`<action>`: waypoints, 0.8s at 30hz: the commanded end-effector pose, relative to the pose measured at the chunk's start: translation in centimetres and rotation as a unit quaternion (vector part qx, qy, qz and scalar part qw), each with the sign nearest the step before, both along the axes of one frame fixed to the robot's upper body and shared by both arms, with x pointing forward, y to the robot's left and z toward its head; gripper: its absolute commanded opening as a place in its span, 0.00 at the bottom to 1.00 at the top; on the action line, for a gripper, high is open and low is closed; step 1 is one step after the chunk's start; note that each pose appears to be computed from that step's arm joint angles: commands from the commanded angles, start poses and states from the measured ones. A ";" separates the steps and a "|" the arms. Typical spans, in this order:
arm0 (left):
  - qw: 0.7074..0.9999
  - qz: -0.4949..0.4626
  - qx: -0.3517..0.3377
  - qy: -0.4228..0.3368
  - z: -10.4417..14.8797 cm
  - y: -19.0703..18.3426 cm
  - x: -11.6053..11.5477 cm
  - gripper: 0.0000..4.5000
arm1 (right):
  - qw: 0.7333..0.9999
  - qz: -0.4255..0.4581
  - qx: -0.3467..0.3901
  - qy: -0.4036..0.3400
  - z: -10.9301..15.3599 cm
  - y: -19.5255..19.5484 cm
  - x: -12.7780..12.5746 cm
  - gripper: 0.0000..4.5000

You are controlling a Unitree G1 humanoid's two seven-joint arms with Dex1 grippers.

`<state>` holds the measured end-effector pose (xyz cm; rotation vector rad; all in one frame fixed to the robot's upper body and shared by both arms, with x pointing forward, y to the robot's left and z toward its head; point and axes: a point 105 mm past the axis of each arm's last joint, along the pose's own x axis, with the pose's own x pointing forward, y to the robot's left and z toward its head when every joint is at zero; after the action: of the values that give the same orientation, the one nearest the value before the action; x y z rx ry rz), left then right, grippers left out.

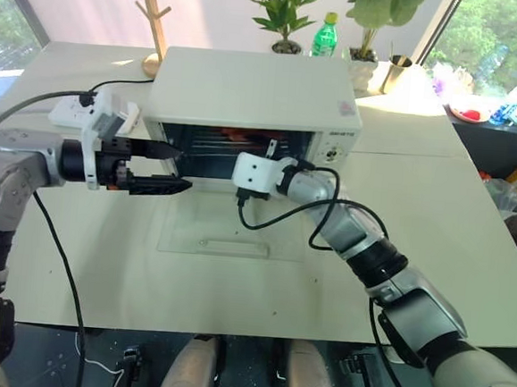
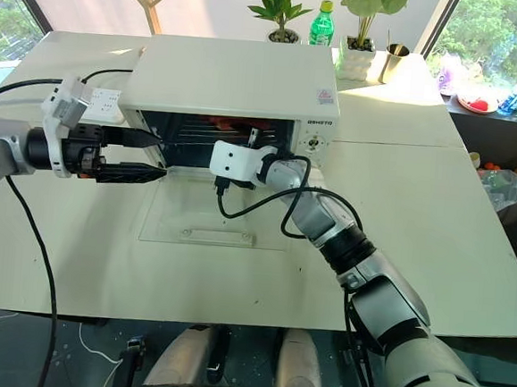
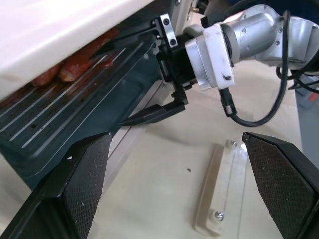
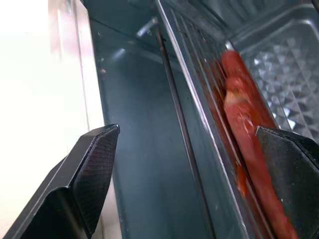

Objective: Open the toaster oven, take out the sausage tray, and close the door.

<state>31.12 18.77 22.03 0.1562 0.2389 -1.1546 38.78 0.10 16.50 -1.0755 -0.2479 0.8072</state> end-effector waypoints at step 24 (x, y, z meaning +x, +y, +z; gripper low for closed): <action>0.999 -0.012 -0.004 -0.043 1.3 -0.8 1.5 1.00 | 0.998 -0.015 -0.012 -0.058 1.5 0.3 2.9 0.06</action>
<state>32.56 17.90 21.88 0.1705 0.2145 -1.1753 41.81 0.32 17.64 -1.1290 -0.3064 0.7157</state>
